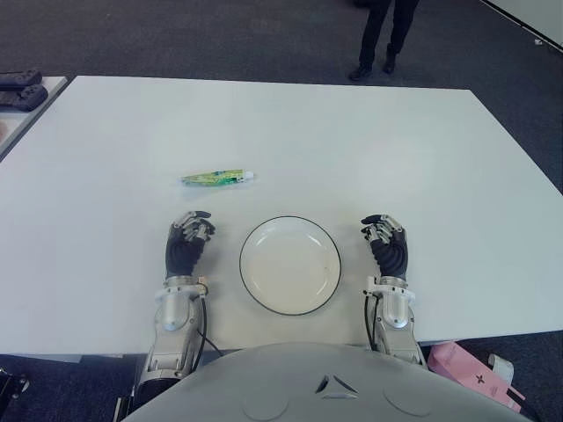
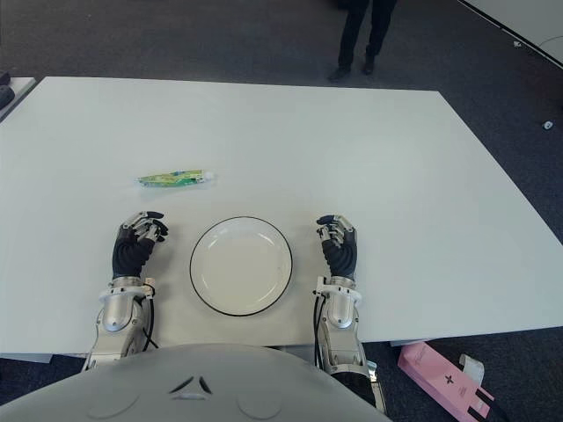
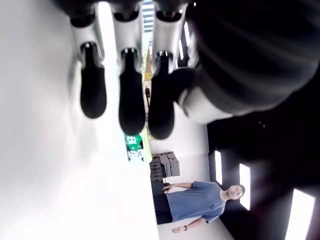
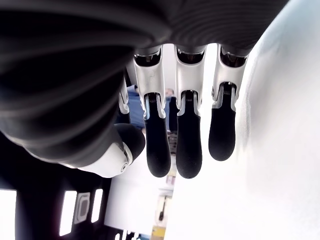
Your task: Put the toothpaste on the table into the plate.
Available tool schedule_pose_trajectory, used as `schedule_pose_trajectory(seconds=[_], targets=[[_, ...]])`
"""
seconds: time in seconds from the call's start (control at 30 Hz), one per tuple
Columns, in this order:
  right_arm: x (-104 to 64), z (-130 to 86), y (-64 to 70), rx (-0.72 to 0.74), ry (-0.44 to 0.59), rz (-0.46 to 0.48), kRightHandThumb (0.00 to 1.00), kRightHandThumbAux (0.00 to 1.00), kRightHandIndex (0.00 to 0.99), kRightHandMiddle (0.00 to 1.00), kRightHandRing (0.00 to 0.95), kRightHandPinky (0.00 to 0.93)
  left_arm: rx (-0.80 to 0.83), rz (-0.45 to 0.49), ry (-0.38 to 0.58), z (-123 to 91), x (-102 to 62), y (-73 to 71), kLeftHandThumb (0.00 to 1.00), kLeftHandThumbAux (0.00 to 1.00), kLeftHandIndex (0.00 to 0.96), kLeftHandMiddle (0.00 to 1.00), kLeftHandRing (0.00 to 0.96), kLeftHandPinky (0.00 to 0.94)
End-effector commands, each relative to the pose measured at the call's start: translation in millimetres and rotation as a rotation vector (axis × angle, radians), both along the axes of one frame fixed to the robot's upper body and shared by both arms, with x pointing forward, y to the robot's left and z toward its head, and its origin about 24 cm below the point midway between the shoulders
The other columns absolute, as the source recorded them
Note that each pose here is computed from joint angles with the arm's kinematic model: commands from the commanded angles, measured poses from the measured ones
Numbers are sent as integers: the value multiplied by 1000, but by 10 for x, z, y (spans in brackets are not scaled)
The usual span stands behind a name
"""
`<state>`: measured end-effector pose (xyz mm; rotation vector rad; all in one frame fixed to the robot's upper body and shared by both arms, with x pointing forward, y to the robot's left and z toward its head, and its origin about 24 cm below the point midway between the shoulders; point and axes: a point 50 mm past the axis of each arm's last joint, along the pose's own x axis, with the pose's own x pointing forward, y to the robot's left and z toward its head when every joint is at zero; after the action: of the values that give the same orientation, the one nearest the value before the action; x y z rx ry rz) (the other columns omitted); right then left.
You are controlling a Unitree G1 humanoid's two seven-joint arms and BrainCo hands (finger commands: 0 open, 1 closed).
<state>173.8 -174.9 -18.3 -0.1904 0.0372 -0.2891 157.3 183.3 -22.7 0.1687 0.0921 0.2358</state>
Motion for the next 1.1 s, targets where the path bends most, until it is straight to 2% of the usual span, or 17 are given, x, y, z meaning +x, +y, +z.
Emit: schedule_pose_trajectory(seconds=[0.03, 0.27, 0.37, 0.6, 0.93, 1.0, 1.1], targets=[[-31, -63, 24, 1, 42, -4, 714, 729, 429, 478, 514, 516, 118, -2, 6, -1, -2, 43, 704, 719, 433, 581, 562, 557], [-26, -67, 32, 8, 35, -12, 711, 729, 429, 485, 509, 512, 389, -26, -4, 105, 83, 125, 701, 721, 433, 581, 563, 558], [-23, -72, 35, 11, 32, -14, 710, 729, 429, 487, 508, 510, 486, -29, -27, 179, 138, 158, 700, 721, 433, 603, 594, 604], [-13, -85, 37, 18, 33, -16, 708, 729, 428, 490, 503, 503, 707, -62, -123, 395, 358, 187, 700, 723, 435, 666, 659, 638], [9, -104, 37, 12, 40, -22, 707, 728, 428, 492, 498, 499, 961, -131, -198, 580, 624, 314, 704, 723, 437, 734, 717, 693], [12, -108, 37, 10, 40, -23, 706, 728, 428, 492, 499, 501, 1004, -147, -204, 614, 674, 324, 705, 722, 437, 734, 716, 686], [18, -110, 37, 5, 40, -23, 706, 728, 428, 492, 498, 501, 1071, -177, -206, 671, 774, 347, 706, 721, 435, 699, 678, 626]])
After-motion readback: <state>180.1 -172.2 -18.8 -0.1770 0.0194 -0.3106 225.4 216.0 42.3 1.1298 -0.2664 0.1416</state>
